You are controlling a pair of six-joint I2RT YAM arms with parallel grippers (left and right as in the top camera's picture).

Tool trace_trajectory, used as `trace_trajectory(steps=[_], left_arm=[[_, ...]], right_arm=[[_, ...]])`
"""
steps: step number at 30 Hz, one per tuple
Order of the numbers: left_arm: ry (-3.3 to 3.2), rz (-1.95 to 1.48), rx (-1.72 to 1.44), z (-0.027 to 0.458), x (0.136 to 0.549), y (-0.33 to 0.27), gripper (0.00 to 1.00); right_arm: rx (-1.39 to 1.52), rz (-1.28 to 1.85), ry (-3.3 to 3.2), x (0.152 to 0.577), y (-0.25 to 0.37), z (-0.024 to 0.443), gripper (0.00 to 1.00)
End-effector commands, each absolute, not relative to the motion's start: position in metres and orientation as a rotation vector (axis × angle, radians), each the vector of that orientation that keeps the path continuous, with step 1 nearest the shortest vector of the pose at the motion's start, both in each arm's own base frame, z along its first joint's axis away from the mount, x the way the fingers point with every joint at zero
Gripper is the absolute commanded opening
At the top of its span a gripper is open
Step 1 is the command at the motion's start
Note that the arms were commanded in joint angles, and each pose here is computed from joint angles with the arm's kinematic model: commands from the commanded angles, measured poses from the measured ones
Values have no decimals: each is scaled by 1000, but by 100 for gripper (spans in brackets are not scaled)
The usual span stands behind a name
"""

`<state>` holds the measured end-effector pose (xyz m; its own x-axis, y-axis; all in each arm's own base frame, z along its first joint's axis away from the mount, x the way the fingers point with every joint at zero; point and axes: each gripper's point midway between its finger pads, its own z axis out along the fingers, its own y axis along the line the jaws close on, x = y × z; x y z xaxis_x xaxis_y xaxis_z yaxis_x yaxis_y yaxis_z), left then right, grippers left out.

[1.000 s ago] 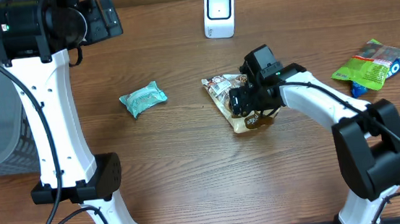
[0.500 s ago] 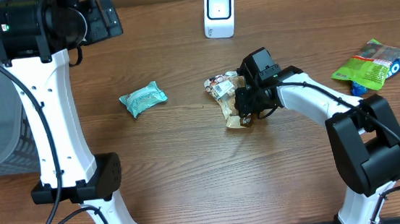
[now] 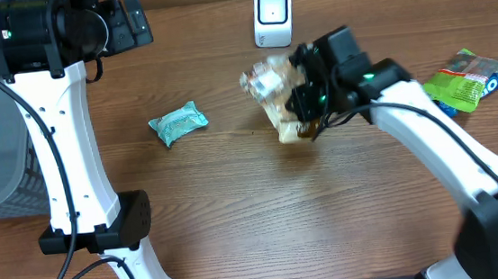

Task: Scan the item barcode
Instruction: 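Lift the brown bag with the right gripper up to the scanner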

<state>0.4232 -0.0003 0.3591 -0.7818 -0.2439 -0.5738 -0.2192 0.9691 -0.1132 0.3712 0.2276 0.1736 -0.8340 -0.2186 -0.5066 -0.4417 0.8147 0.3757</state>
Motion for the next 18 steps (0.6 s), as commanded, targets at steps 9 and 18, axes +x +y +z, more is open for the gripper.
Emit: trace_trajectory(steps=[9,18], left_arm=[[2479,-57,-325,366,419,-2,100],[2479,-57,-325,366,419,-2,100]], right_arm=[[-559,729,2241,361,225,293,4],[-445,729,2306,361,216,290,4]])
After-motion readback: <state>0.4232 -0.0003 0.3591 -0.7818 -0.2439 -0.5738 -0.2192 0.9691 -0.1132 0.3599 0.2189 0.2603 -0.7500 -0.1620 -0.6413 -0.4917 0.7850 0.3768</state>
